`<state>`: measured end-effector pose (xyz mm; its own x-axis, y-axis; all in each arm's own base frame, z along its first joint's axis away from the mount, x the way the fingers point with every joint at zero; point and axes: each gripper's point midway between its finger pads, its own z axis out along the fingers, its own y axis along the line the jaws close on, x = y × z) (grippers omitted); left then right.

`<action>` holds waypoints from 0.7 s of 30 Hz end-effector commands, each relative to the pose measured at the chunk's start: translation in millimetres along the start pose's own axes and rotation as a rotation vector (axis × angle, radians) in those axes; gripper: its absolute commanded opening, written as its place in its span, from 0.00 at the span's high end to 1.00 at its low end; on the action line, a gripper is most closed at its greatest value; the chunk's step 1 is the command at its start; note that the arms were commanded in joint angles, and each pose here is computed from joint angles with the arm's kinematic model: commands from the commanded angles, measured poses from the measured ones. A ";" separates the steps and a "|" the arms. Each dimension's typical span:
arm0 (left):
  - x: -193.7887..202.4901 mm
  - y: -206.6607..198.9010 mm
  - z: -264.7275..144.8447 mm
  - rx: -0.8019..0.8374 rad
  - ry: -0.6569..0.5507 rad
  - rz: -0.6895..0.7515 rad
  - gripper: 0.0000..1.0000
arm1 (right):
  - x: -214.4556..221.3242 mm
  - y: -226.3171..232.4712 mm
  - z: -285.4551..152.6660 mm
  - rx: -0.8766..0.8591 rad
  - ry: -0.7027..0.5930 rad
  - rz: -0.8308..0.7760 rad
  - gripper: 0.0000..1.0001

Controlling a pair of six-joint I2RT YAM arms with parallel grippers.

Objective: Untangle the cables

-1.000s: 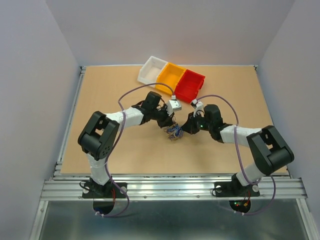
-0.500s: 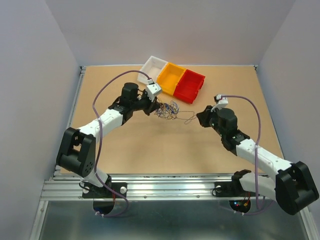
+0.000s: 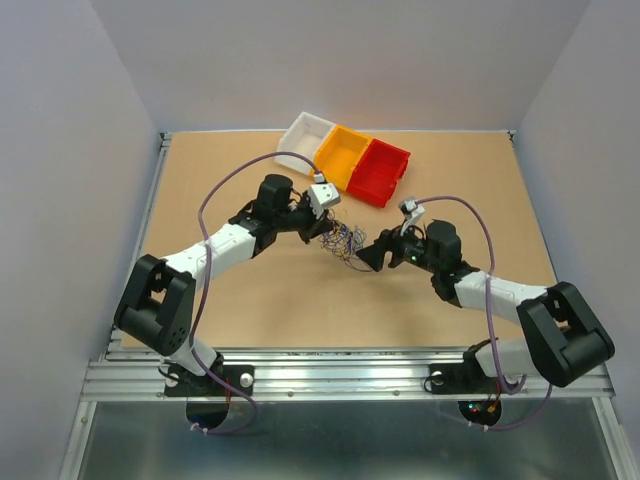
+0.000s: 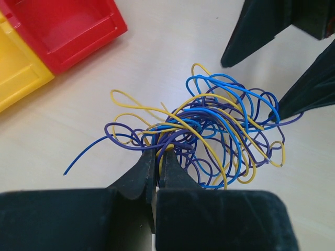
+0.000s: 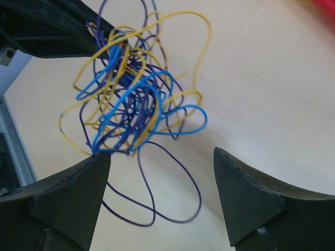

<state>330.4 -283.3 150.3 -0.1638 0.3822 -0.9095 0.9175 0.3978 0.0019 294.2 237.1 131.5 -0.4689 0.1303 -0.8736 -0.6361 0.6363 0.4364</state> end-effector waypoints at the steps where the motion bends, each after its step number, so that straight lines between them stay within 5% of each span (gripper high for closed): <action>1: -14.6 -18.2 -1.1 0.024 -0.029 0.086 1.00 | -35.8 47.4 10.8 -0.220 -0.104 -0.093 0.16; 5: -15.1 -28.6 0.4 0.041 -0.021 0.110 1.00 | -32.2 47.0 24.4 -0.205 -0.088 -0.078 0.23; 7: -16.8 -31.7 -1.2 0.044 -0.026 0.117 1.00 | -29.7 42.1 32.8 -0.191 -0.068 -0.063 0.47; 8: -18.2 -32.5 -2.2 0.046 -0.029 0.117 1.00 | -31.3 39.8 35.2 -0.176 -0.065 -0.057 0.70; 10: -20.5 -21.7 -4.8 -0.011 -0.025 0.090 0.97 | -27.3 22.4 38.1 -0.074 -0.037 -0.030 0.90; 14: -25.6 23.5 -21.5 -0.171 -0.045 0.018 0.96 | -34.6 -21.0 20.3 0.215 -0.080 0.008 0.99; 21: -21.2 110.2 -72.9 -0.581 -0.082 -0.113 0.94 | -54.9 -54.8 -48.1 0.546 -0.215 0.044 1.00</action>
<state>339.7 -278.7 170.3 -0.1983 0.3103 -0.9297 0.8656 0.5004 -0.0176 311.3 235.4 183.4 -0.3736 0.2403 -0.8959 -0.5128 0.7513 0.4154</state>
